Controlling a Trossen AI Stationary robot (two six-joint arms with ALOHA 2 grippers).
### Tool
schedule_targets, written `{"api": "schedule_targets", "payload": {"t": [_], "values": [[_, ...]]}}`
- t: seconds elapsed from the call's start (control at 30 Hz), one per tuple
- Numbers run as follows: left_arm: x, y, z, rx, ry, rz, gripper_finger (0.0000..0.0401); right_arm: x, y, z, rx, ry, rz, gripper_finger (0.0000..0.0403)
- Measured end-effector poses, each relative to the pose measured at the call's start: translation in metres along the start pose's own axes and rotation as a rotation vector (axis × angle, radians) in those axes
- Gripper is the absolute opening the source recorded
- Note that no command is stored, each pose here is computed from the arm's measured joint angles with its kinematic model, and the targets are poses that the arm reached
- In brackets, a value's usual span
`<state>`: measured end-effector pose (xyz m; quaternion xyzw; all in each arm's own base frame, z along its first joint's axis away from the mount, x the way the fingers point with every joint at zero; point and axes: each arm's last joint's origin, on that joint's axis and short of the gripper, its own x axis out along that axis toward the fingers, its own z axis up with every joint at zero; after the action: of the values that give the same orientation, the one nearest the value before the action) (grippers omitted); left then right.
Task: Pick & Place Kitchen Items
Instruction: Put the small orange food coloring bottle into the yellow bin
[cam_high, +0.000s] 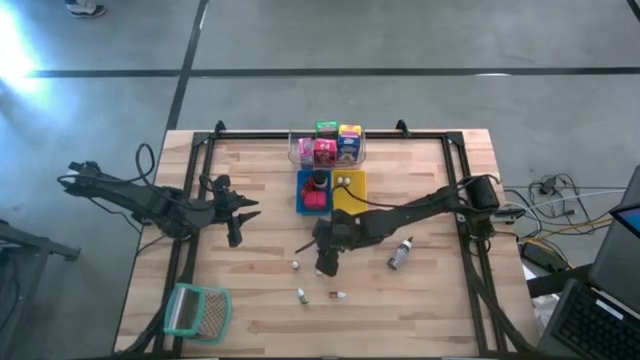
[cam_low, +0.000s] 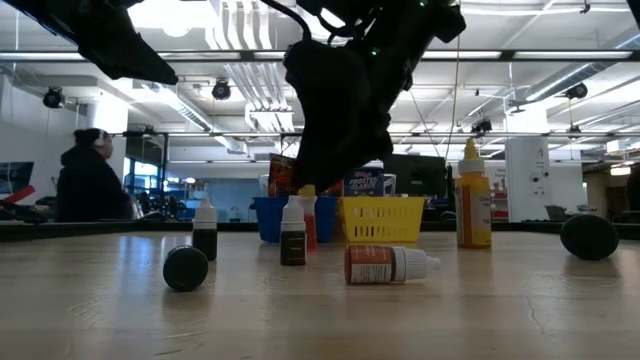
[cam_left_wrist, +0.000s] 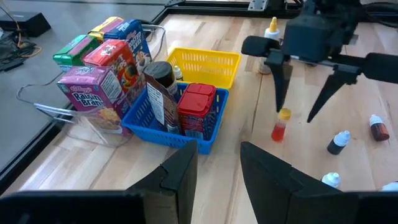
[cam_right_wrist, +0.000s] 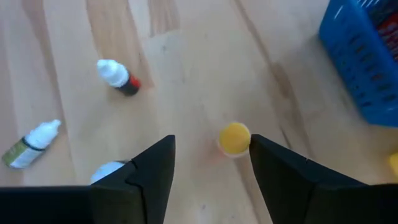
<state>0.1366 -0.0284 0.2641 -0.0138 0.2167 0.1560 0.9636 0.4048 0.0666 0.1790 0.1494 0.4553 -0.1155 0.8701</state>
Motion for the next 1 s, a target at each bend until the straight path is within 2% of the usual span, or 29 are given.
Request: {"api": "schedule_targets", "payload": {"t": [0.57, 1.0], "values": [[0.000, 0.000, 0.000, 0.000, 0.000, 0.001, 0.0129, 0.002, -0.009, 0.008, 0.005, -0.041, -0.022, 0.0167], [0.000, 0.000, 0.000, 0.000, 0.001, 0.001, 0.0129, 0.006, -0.011, 0.001, 0.004, -0.015, -0.021, 0.0144]]}}
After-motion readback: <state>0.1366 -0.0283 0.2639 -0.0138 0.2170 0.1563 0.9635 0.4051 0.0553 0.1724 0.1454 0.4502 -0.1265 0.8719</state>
